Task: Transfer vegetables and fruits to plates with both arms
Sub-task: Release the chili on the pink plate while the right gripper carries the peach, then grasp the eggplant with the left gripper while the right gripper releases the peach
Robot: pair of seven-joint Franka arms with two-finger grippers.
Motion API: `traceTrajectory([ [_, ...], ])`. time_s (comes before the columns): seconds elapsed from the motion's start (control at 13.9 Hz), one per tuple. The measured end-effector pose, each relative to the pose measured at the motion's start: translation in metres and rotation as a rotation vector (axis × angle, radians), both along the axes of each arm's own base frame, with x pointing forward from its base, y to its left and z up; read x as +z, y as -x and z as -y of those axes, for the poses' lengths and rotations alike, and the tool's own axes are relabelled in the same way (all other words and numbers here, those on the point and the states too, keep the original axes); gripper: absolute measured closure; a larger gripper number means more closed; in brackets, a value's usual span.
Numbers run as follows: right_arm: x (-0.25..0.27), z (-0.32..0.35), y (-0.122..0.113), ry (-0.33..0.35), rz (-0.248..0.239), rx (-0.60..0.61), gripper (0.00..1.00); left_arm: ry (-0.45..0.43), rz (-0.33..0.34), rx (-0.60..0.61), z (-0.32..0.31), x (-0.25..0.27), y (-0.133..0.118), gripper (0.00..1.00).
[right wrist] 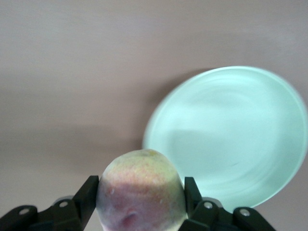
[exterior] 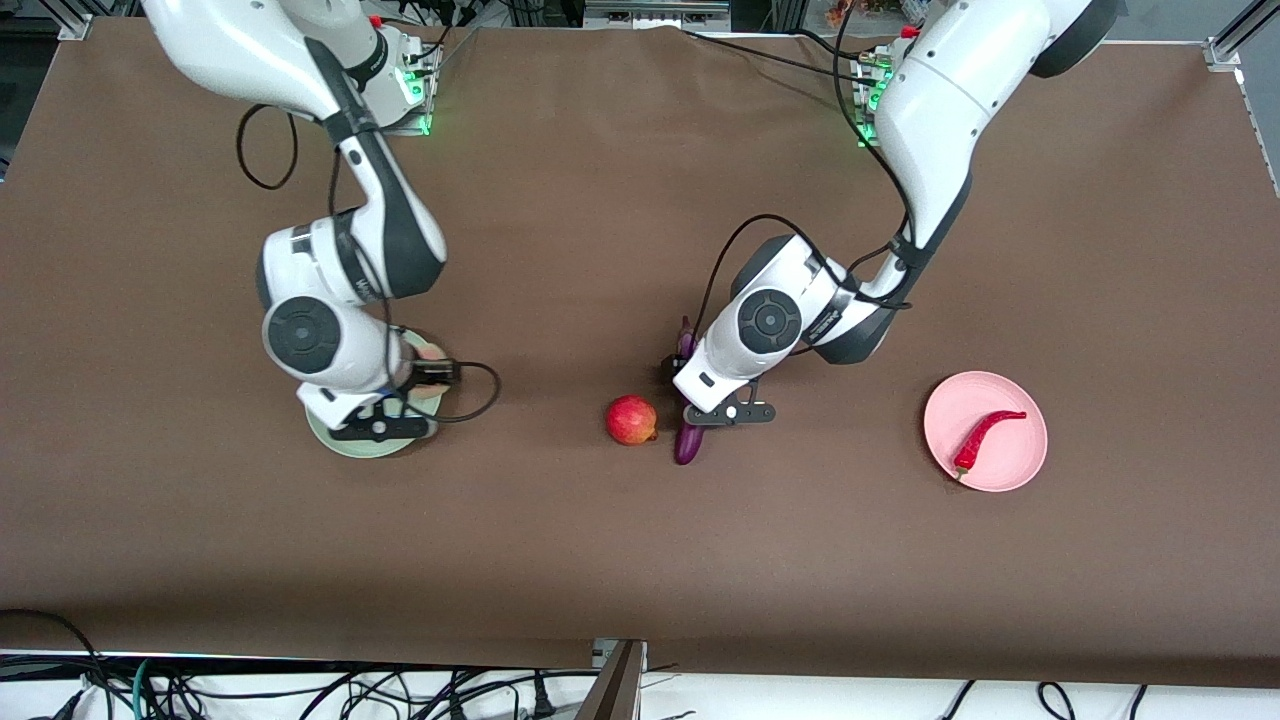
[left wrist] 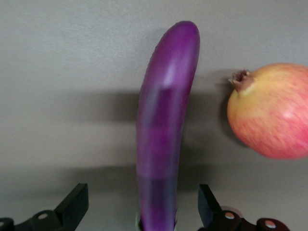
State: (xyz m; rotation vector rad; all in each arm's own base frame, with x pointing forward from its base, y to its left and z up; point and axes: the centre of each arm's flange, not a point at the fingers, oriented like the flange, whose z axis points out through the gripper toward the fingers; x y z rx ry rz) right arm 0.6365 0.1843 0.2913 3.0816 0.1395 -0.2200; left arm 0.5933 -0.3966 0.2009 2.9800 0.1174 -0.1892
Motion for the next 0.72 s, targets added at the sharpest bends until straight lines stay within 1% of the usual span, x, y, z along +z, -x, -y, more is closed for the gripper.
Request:
traceTrajectory([
  [0.07,-0.011,0.024,0.002,0.005,0.011,0.039,0.23,0.012,0.011,0.013,-0.002,-0.012,-0.003,0.0],
  [0.14,-0.022,0.045,0.004,0.009,0.027,0.072,0.23,0.025,0.025,0.027,-0.005,-0.024,-0.006,0.04],
  [0.22,-0.032,0.061,0.006,0.014,0.042,0.089,0.23,0.037,0.036,0.038,-0.007,-0.035,-0.008,0.04],
  [0.36,-0.047,0.079,0.011,0.019,0.062,0.109,0.23,0.043,0.044,0.048,-0.01,-0.041,-0.01,0.22],
  [0.43,-0.052,0.084,0.013,0.02,0.07,0.118,0.23,0.046,0.051,0.052,-0.011,-0.038,-0.013,0.36],
  [0.5,-0.056,0.09,0.012,0.021,0.083,0.126,0.23,0.048,0.056,0.055,-0.013,-0.033,-0.016,0.44],
  [0.57,-0.06,0.098,0.011,0.022,0.096,0.129,0.23,0.047,0.059,0.06,-0.016,-0.028,-0.02,0.56],
  [0.65,-0.065,0.106,0.009,0.024,0.106,0.124,0.23,0.045,0.062,0.068,-0.022,-0.02,-0.025,0.6],
  [0.72,-0.07,0.113,0.008,0.026,0.113,0.118,0.19,0.039,0.063,0.08,-0.031,-0.01,-0.032,0.61],
])
